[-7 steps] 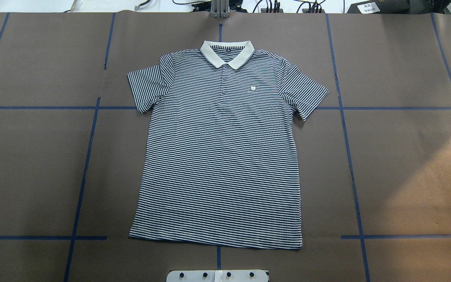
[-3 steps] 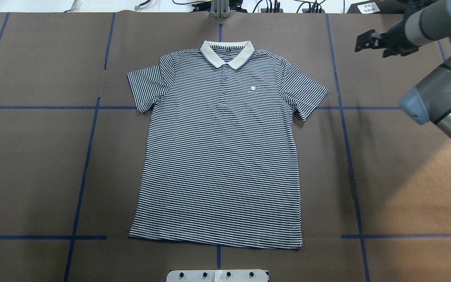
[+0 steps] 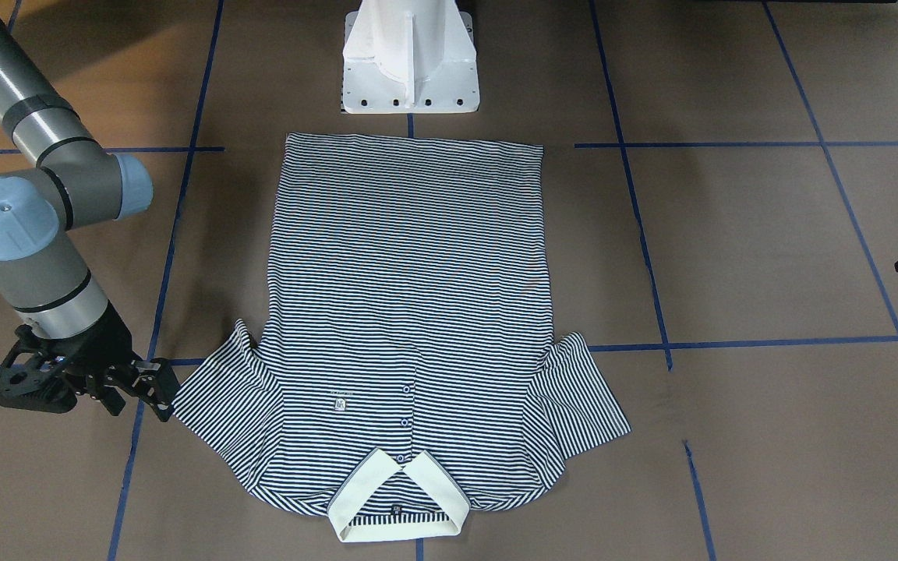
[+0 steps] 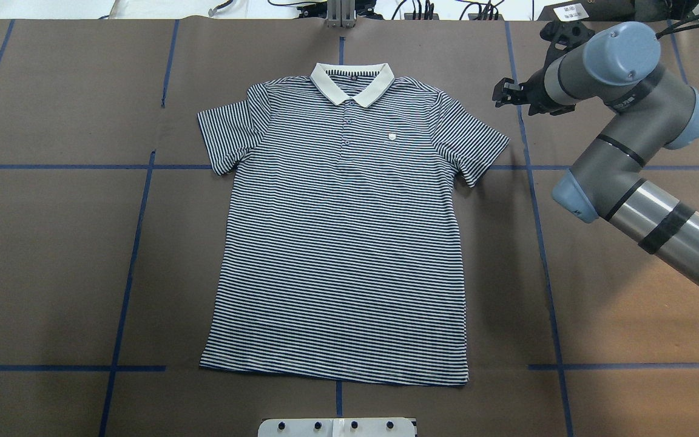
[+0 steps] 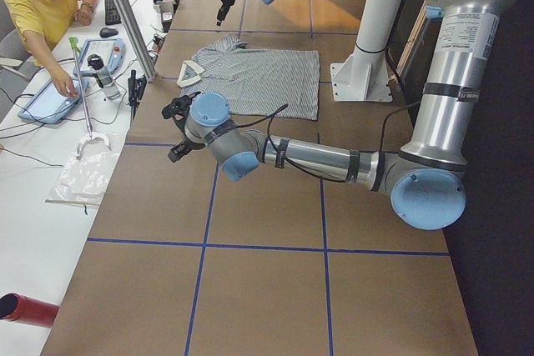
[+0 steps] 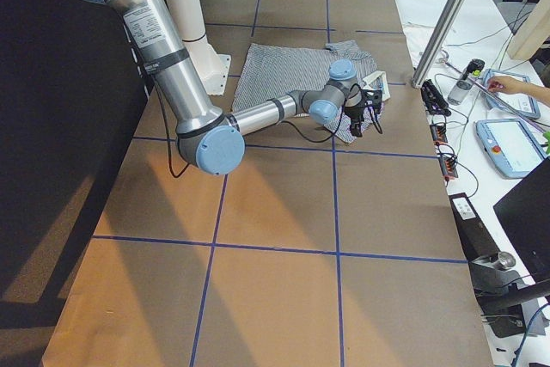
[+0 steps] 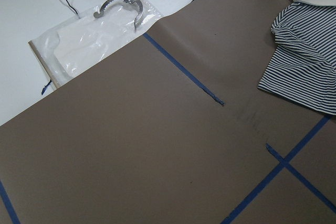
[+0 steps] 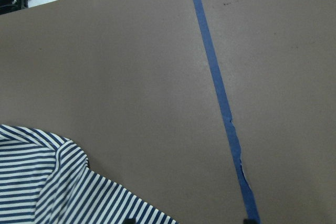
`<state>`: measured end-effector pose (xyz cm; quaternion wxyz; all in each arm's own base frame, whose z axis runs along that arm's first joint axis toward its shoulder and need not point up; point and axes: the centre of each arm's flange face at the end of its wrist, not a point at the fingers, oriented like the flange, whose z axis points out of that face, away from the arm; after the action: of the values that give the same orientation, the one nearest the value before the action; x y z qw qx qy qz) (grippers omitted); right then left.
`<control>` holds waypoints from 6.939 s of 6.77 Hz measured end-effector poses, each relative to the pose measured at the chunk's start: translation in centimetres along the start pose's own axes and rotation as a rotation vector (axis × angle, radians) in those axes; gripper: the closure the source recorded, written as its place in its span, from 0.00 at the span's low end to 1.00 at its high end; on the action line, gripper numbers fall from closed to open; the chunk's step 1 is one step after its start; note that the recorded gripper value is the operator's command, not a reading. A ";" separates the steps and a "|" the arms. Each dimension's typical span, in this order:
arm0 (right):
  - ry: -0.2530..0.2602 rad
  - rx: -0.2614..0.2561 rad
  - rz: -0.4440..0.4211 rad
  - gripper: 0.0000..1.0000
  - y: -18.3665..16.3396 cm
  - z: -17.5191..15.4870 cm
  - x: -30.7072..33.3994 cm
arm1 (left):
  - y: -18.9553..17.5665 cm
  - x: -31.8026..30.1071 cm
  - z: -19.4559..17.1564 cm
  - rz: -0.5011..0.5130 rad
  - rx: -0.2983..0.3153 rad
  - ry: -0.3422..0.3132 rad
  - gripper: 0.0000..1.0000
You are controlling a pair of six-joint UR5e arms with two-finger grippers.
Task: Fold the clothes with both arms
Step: 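Move the right gripper over the sleeve nearest it, then grasp the sleeve with the right gripper and fold it inward onto the shirt, then press the folded sleeve flat with the right gripper and release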
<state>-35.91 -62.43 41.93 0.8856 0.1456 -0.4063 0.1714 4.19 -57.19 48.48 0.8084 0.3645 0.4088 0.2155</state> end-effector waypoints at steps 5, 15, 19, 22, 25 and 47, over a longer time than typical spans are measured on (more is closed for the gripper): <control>0.066 -0.017 -0.025 0.32 3.5 4.1 0.2 | -0.1 0.0 0.1 0.001 0.000 0.000 0.00; 0.163 -0.006 0.091 1.00 2.5 1.5 -9.6 | -0.1 0.1 0.1 0.005 0.001 0.001 0.00; 0.283 0.134 0.314 1.00 6.7 2.1 -22.6 | -0.1 0.1 0.0 0.005 0.001 0.002 0.00; 0.291 0.167 0.382 1.00 8.4 3.0 -27.7 | -0.1 0.1 0.1 0.004 0.001 0.002 0.00; 0.310 0.203 0.348 0.00 9.3 4.0 -28.9 | 0.0 0.1 0.1 0.003 0.000 0.002 0.00; 0.009 -0.040 0.013 0.90 7.7 -0.3 -14.9 | 0.4 0.2 0.1 0.013 0.007 0.005 0.00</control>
<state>-48.09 -58.18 31.22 0.8892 0.1243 -0.4064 0.1696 4.40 -56.85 48.72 0.8048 0.3696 0.4090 0.2201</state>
